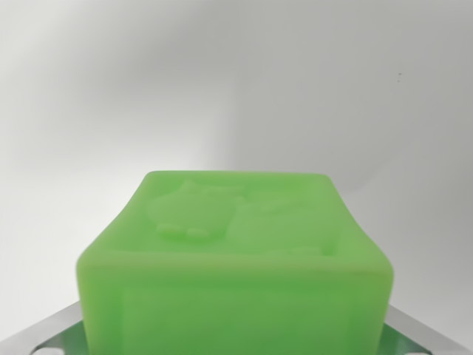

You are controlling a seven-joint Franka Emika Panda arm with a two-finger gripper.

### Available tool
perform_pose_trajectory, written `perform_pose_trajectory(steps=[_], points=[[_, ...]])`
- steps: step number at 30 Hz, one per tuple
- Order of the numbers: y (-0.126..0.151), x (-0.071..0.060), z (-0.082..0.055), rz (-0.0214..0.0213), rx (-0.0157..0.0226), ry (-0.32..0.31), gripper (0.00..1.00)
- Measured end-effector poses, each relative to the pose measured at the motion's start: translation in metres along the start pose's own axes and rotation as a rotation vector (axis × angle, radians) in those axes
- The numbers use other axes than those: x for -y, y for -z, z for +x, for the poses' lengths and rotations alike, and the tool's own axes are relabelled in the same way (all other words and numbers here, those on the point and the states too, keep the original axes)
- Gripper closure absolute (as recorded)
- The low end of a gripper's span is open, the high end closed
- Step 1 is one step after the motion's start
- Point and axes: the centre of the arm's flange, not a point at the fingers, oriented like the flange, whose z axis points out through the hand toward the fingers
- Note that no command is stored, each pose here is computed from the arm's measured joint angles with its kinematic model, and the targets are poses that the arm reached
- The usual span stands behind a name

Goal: Stack cube

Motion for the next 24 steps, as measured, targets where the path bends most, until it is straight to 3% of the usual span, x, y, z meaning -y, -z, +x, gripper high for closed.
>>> perform_pose_trajectory(steps=[14,18,21,24], points=[[0.041,0.001,0.0,0.0026,0.0029,-0.002,1.0],[0.054,0.0,0.001,0.0068,0.0022,0.004,1.0],[0.053,-0.003,0.002,0.0032,0.0022,0.02,1.0],[0.051,-0.007,0.007,-0.0046,0.003,0.046,1.0]])
